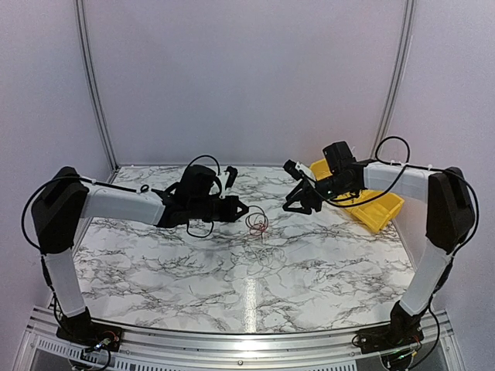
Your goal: Untangle the cables
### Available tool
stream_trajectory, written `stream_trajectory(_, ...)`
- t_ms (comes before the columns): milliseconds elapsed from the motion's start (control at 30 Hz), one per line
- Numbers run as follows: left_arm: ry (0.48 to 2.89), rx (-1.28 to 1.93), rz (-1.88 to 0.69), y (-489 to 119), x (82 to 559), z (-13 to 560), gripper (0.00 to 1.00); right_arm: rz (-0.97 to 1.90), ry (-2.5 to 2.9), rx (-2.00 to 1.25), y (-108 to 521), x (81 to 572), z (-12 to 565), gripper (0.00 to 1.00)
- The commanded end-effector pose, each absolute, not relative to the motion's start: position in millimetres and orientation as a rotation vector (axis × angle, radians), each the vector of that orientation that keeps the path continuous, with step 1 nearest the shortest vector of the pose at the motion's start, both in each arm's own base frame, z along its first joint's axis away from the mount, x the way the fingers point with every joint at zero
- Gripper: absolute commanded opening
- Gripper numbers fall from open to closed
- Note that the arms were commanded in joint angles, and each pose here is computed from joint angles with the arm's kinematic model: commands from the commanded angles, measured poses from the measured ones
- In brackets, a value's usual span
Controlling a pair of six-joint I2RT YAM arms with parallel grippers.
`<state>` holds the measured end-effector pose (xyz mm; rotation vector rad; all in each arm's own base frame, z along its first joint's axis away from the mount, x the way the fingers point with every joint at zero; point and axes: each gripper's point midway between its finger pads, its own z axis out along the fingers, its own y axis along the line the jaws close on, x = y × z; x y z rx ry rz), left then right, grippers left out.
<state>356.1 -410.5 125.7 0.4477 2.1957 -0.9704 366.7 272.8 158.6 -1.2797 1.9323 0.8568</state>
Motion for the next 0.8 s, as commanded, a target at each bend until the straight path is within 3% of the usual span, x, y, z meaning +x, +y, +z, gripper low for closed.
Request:
stream_trajectory(0,2.039,0.584,-1.006,-426.2,327.8,174.9,0.0,0.863,1.798,-1.396,300.4,344.7,190.9,0.53)
stream_trajectory(167,1.964,0.676,-1.035,-445.4,300.9,197.1,0.0,0.906,1.758,-1.476,324.6,321.7,192.8,0.56)
stream_trajectory(400,1.951,0.683,-1.018,-447.4,298.2,199.6,0.0,0.91,1.77,-1.478,328.7,320.3,196.4,0.55)
stream_trajectory(533,1.953,0.688,-1.014,-447.5,298.1,197.6,0.0,0.901,1.756,-1.468,327.9,320.1,201.0,0.32)
stream_trajectory(633,1.954,0.683,-1.01,-447.0,299.1,197.6,0.0,0.894,1.773,-1.466,328.0,322.4,196.5,0.0)
stream_trajectory(700,1.954,0.674,-0.998,-445.5,300.3,197.5,0.05,0.89,1.786,-1.464,328.2,324.5,193.8,0.0)
stream_trajectory(767,1.945,0.672,-0.975,-442.0,300.0,197.1,0.27,0.892,1.795,-1.453,328.1,325.5,195.0,0.0)
